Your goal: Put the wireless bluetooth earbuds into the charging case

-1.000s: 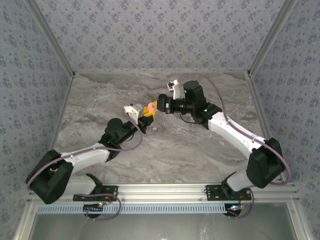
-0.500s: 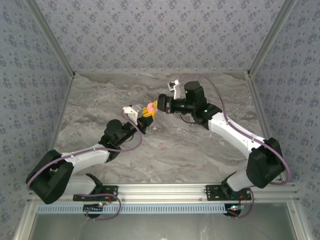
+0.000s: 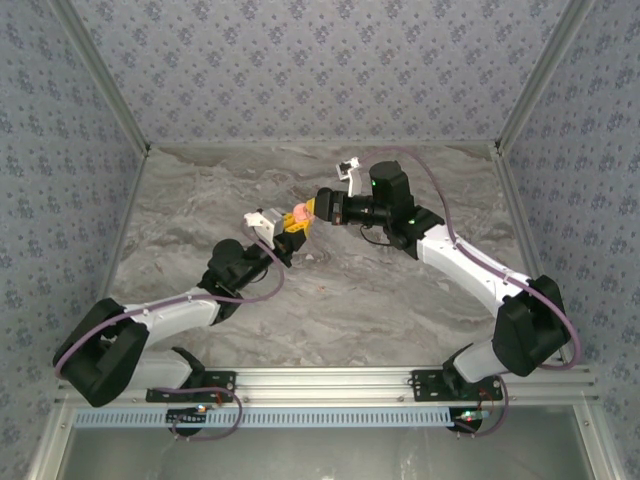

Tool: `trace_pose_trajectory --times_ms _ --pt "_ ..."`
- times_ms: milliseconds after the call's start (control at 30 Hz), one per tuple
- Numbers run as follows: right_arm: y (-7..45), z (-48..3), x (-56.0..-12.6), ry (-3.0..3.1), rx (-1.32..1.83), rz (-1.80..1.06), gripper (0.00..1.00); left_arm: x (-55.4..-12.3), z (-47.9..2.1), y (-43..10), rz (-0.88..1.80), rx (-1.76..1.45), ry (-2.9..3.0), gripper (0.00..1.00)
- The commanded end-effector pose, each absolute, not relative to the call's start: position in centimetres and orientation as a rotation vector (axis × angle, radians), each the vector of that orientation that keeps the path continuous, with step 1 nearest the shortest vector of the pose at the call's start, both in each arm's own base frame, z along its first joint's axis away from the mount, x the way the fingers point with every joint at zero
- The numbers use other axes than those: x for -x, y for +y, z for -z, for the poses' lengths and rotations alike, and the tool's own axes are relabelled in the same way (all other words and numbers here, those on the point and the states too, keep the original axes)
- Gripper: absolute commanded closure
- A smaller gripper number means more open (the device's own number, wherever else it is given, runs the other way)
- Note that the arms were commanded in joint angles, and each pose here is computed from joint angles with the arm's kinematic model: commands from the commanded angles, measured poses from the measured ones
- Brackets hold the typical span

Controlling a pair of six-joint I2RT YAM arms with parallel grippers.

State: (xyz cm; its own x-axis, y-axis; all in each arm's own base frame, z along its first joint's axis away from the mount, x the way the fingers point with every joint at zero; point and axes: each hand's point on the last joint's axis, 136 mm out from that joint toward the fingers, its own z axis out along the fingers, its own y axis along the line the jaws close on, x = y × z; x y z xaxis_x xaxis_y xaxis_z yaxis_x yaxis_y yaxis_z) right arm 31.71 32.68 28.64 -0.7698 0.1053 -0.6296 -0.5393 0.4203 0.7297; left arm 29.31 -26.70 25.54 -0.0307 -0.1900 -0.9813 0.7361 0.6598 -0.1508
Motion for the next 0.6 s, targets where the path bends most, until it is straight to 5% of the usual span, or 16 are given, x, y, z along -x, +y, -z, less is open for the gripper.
trace_pose_trajectory --times_ms 0,567 --pt "33.1 -29.3 -30.6 2.064 0.395 -1.419 0.87 -29.3 -27.8 -26.6 0.808 -0.457 1.344 0.94" --pt "32.9 -27.8 -30.9 2.119 0.386 -1.367 0.87 -29.0 -28.8 -26.4 0.818 -0.450 1.318 0.94"
